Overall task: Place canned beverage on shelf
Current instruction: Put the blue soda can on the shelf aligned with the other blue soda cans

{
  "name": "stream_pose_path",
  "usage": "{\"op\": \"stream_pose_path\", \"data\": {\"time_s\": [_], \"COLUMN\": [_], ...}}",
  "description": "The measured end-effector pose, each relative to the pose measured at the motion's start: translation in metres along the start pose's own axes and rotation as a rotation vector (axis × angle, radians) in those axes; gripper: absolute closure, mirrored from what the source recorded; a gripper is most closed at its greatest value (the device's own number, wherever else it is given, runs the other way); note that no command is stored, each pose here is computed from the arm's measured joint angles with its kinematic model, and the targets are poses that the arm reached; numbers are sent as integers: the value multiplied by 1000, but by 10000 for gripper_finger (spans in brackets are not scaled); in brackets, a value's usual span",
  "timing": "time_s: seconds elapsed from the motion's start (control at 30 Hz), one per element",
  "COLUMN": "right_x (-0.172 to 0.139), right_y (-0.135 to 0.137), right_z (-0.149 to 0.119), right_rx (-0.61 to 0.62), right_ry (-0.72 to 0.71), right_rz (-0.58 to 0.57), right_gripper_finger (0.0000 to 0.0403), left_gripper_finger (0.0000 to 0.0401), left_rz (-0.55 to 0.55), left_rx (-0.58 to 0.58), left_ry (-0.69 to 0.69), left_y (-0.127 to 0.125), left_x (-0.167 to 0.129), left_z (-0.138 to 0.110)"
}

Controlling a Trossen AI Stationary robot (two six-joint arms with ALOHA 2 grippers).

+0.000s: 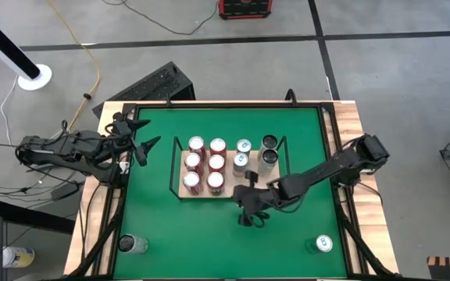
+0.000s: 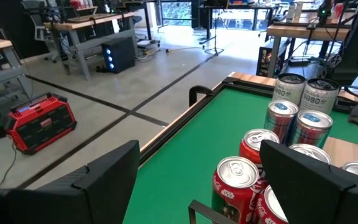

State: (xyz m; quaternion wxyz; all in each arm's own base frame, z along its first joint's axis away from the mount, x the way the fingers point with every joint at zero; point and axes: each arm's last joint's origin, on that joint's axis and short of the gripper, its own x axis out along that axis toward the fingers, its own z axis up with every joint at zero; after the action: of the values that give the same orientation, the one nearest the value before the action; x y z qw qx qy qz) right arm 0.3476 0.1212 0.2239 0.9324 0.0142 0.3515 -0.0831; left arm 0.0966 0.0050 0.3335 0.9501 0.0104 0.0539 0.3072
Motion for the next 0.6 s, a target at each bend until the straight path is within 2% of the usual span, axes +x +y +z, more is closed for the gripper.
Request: {"op": "stream_pose_path", "data": {"time_s": [0.13, 0.27, 0.43, 0.6], "right_x": [-33, -76, -136, -184], "right_y": [6, 8, 8, 13], "right_z": [-2, -4, -9, -30], "right_rx": [44, 141, 374, 628], "right_ry": [56, 131, 242, 396], "right_rz": [62, 192, 348, 362], "right_gripper_finger": [382, 382, 382, 380], "left_gripper_finger": [81, 81, 81, 81], "left_rz": [0, -13, -20, -20], "left_rx": [-1, -3, -4, -6], "left_ry": [0, 1, 1, 1], "left_y": [0, 0, -1, -1], "left_x": [0, 0, 0, 0], "left_z": [0, 0, 0, 0]}}
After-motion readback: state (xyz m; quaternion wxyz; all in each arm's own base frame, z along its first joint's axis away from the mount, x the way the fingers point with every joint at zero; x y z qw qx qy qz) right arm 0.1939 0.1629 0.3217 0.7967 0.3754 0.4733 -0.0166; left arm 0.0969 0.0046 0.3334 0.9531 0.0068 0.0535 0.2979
